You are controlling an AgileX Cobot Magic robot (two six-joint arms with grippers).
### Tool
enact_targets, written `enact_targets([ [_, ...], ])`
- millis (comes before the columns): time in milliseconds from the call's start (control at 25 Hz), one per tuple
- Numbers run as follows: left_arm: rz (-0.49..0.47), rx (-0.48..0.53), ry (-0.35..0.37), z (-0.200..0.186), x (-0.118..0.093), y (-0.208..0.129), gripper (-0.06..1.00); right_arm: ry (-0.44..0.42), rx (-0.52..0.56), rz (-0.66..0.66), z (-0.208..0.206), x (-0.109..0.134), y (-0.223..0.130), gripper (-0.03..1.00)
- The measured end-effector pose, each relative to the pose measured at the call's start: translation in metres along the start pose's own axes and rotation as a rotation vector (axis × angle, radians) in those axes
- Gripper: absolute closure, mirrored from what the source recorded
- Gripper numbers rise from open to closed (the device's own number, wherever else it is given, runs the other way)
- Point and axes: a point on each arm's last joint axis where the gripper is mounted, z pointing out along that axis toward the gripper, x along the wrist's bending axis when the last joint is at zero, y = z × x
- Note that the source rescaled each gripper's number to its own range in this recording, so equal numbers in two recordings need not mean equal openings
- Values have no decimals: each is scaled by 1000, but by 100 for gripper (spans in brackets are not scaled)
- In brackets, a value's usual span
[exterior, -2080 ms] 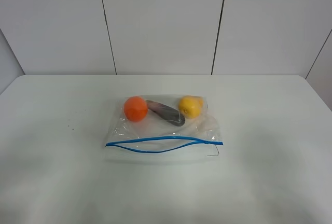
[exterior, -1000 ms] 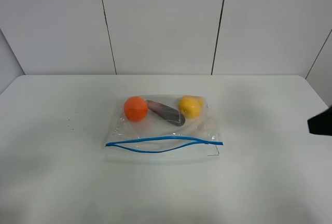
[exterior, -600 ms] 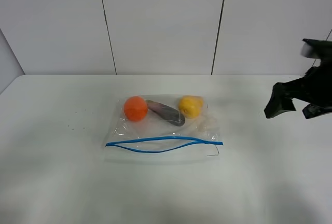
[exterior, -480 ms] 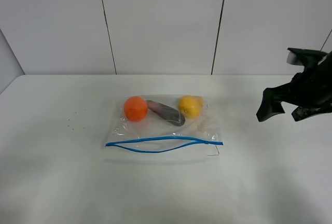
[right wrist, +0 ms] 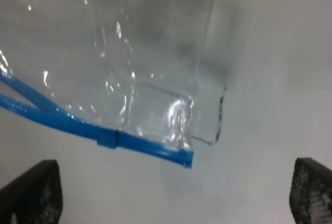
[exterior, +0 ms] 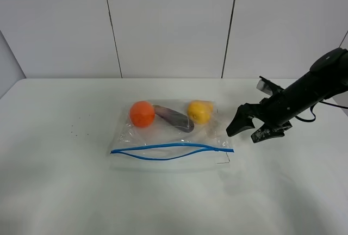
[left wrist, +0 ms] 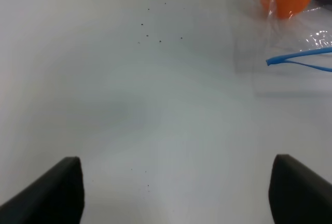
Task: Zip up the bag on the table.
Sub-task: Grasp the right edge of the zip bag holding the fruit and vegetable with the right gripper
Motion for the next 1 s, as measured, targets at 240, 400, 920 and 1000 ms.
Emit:
enact_targets([
  [240, 0, 0, 0, 0, 0, 0, -6, 136, 9, 41, 18, -23, 1, 0],
  [400, 0, 0, 0, 0, 0, 0, -6, 294, -6, 79, 26, -33, 1, 0],
  [920, 0, 0, 0, 0, 0, 0, -6, 372, -20, 60, 53, -30, 2, 12],
  [1000, 0, 0, 0, 0, 0, 0, -6, 373, -19, 48, 56, -27, 3, 12],
])
